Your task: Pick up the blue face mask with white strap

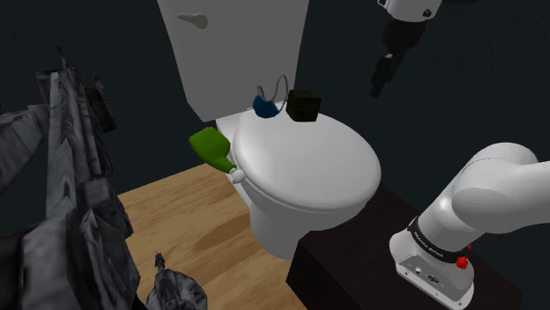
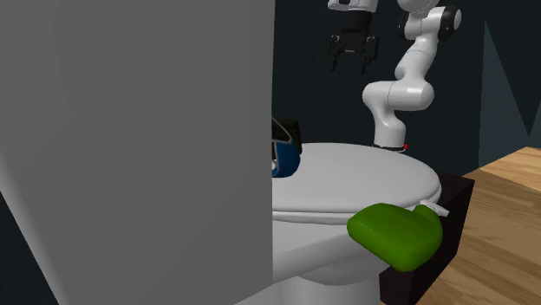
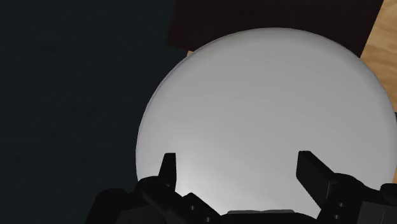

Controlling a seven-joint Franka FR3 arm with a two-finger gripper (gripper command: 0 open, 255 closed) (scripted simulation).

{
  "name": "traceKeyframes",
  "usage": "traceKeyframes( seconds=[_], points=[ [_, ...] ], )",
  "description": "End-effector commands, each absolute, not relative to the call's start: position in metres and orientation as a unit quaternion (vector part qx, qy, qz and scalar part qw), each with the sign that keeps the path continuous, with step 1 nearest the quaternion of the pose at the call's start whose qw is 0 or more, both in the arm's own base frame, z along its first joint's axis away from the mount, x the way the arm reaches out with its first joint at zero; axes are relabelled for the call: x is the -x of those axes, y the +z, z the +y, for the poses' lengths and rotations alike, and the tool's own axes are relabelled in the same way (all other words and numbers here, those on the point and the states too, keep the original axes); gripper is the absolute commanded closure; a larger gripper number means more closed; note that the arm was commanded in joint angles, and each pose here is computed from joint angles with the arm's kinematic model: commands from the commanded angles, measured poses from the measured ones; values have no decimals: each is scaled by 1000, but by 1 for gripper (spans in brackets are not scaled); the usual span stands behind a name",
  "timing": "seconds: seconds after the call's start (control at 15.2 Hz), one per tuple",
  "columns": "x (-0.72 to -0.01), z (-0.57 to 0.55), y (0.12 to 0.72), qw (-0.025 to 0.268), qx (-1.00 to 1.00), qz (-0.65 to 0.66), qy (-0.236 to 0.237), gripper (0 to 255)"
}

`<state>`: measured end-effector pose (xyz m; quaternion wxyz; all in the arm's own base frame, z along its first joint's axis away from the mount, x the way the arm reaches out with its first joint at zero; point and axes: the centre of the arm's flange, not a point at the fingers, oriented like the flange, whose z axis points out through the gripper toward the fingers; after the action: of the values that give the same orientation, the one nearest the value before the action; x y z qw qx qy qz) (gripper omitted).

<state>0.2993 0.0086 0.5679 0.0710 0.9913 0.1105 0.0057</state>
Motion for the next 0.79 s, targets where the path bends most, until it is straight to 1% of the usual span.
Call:
traceKeyframes(
  seconds=[0.0, 0.73],
  points=[
    [-299, 9, 568, 71, -991, 111, 6, 0],
    [-441, 24, 527, 24, -986, 165, -11, 0]
  ],
)
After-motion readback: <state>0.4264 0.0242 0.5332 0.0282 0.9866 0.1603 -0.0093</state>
